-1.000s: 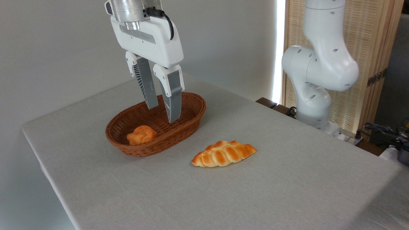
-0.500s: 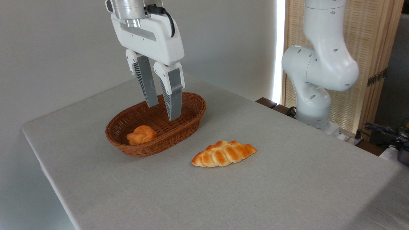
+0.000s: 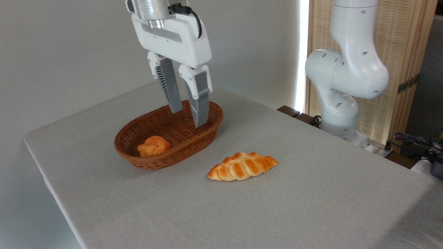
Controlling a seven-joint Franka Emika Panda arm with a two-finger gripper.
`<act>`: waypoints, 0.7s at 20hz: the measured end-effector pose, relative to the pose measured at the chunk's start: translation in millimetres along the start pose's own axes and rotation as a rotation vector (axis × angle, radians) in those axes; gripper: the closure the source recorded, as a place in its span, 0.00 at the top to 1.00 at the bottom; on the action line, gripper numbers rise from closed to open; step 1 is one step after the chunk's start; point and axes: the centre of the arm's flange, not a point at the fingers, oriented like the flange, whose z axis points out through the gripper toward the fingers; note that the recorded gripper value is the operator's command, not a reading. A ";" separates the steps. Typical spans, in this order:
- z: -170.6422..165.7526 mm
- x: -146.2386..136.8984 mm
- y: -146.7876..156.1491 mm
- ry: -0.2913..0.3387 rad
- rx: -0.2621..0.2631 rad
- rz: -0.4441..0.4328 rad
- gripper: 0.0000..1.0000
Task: Put bread into the basket
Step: 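Raise the open gripper from above the basket and move toward the braided roll, then lower the open gripper down onto the middle of the braided roll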
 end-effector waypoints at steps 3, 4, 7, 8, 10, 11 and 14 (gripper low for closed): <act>5.2 -12.0 5.1 -0.010 -0.011 -0.005 1.00; 7.7 -19.0 7.3 -0.014 -0.017 -0.004 1.00; 15.7 -37.8 12.8 -0.021 -0.037 0.009 1.00; 20.7 -45.2 14.8 -0.025 -0.049 0.016 1.00; 33.1 -58.5 19.1 -0.036 -0.074 0.030 1.00; 39.9 -62.4 21.5 -0.041 -0.085 0.038 1.00; 55.4 -63.7 27.1 -0.051 -0.099 0.055 1.00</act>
